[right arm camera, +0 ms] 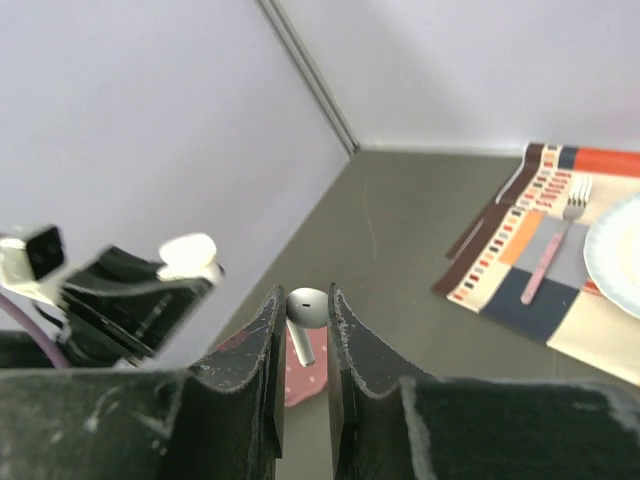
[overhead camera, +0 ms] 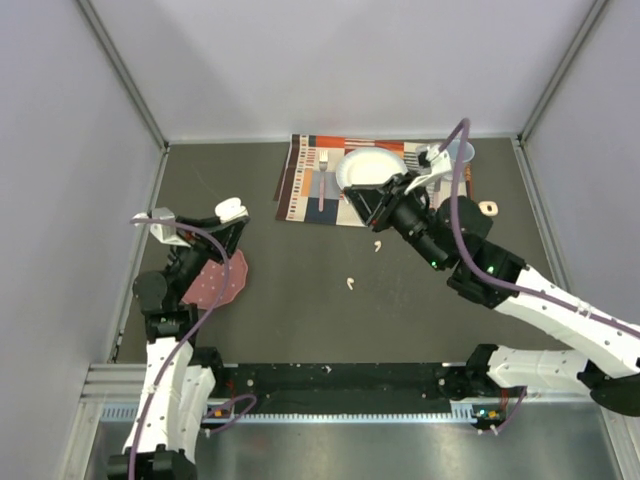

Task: Insert the wireless bluetooth earbuds into the charging case
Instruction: Insert the left earbud into the left side groove of the charging case.

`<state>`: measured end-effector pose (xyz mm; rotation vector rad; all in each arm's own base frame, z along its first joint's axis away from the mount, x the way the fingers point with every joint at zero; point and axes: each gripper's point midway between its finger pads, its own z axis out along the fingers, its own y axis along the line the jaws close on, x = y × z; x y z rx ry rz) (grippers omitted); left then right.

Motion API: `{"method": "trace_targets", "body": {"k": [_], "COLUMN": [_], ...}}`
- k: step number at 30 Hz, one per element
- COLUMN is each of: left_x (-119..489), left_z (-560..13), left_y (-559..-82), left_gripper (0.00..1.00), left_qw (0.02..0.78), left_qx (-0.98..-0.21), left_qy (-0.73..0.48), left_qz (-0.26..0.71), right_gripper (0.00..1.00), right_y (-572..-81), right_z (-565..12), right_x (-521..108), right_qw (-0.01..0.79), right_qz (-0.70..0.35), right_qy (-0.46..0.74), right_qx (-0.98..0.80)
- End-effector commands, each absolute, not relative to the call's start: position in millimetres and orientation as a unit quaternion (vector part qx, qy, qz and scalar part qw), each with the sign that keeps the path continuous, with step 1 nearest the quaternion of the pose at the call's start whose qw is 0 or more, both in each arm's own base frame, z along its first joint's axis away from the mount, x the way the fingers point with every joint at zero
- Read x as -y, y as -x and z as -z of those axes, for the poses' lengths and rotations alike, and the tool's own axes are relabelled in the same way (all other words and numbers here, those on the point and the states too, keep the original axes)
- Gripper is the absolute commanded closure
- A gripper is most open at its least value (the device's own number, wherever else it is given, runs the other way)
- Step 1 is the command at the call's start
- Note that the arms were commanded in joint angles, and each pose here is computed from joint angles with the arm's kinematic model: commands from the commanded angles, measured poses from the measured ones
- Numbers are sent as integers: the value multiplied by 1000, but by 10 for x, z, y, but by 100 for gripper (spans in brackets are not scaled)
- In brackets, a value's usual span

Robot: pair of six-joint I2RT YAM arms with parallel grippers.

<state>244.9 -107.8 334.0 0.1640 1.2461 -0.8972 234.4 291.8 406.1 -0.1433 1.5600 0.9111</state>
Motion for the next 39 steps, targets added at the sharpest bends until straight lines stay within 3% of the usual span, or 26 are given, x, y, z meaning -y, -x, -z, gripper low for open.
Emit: {"method": "trace_targets", "body": {"k": [1,9,17,39], "left_x": [1167,1588,1766,2139], "left_z": [-3622,-3372,-3314,-3162], "left_y": [-2382,-2275,-2224,-1928], "left_gripper": [100,100,100,100], "left_qw": [738,711,691,685], "left_qx": [-520,-521,-518,-454], "left_qy": [-92,-119,-127,-211], "left_qz": [420,456,488,529], "right_gripper": [95,95,95,95], "right_y": [-2330,-2289,-2179,-2165], "right_z": [-4548,-4040,-4232,-3869], "right_x": [-2782,-2618,-2425,-2800], "right_qw": [636,615,636,642], "right_qz": [-433,-430,-436,-496], "right_qy": [19,-18,-14,19], "right_qx": [-638,-661,-637,-585]}}
